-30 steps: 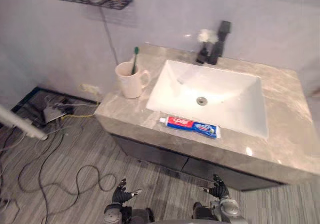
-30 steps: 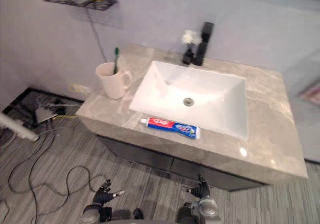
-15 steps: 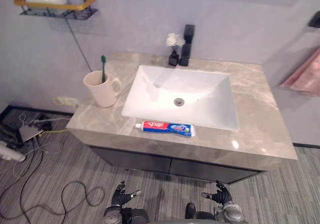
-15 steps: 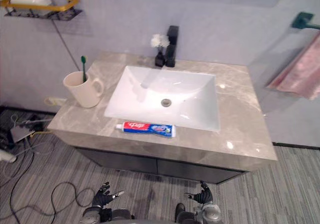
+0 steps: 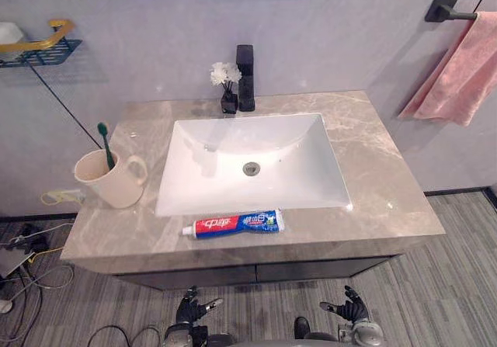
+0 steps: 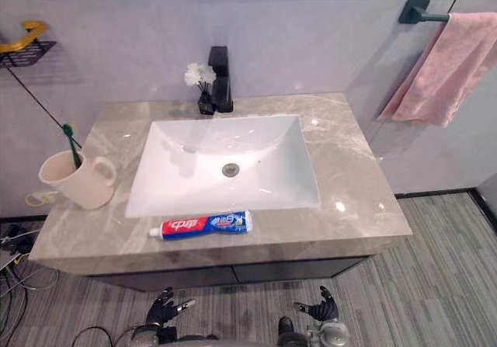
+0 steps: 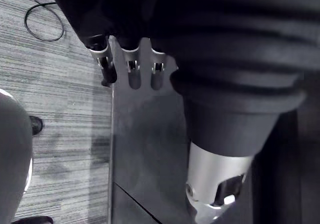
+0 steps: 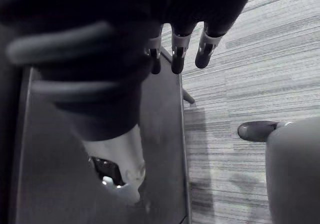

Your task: Organize washtable

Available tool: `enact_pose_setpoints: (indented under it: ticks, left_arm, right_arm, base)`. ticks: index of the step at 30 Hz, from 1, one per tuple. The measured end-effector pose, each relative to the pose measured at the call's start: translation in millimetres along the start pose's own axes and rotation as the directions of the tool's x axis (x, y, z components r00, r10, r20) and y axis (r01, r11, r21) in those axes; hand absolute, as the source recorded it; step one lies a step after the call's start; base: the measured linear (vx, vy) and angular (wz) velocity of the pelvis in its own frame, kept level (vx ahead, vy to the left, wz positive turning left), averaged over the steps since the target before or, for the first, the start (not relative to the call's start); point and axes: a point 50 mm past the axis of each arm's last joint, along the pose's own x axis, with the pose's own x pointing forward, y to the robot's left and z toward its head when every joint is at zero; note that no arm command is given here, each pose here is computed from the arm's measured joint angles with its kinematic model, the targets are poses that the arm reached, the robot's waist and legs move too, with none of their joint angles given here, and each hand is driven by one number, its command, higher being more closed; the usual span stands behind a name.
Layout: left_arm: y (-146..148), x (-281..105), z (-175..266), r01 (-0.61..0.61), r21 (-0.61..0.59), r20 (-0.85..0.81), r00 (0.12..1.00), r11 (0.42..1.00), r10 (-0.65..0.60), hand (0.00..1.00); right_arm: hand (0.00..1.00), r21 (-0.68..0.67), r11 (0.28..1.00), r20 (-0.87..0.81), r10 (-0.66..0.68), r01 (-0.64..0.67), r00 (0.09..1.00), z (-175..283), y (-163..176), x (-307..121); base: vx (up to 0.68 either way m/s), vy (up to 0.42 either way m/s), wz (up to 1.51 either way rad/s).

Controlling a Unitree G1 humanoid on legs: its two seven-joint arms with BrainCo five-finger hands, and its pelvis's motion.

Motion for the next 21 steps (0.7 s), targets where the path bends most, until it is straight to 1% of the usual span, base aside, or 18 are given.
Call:
enact_pose_setpoints:
  ticks: [4, 10, 11, 16, 21]
  left_arm:
    - [0, 0, -3, 0.009, 0.018, -0.012, 1.000, 1.000, -0.008, 0.00]
    - [8, -1, -8, -0.007, 0.037, -0.036, 0.999, 0.999, 0.008, 0.00]
    - [15, -1, -11, -0.017, 0.057, -0.048, 0.999, 0.998, 0.019, 0.00]
    - [15, -1, -11, -0.017, 0.057, -0.048, 0.999, 0.998, 0.019, 0.00]
    - [14, -1, -13, -0.015, 0.055, -0.061, 0.998, 0.998, 0.019, 0.00]
  right_arm:
    - [0.00, -0.007, 1.000, -0.019, -0.006, 0.006, 1.000, -3, -3, 1]
    - [0.00, -0.012, 1.000, -0.041, 0.000, -0.001, 0.999, -6, -2, 2]
    - [0.00, -0.034, 0.999, -0.069, -0.018, 0.016, 0.997, -13, -11, 2]
    - [0.00, -0.033, 0.999, -0.070, -0.018, 0.016, 0.997, -13, -11, 2]
    - [0.00, 0.049, 0.997, -0.106, -0.047, 0.053, 0.993, -22, -18, 0]
  base:
    - [0.03, 0.002, 0.15]
    - [-0.08, 0.005, 0.09]
    - [0.00, 0.000, 0.00]
    - [0.00, 0.000, 0.00]
    - [0.00, 0.000, 0.01]
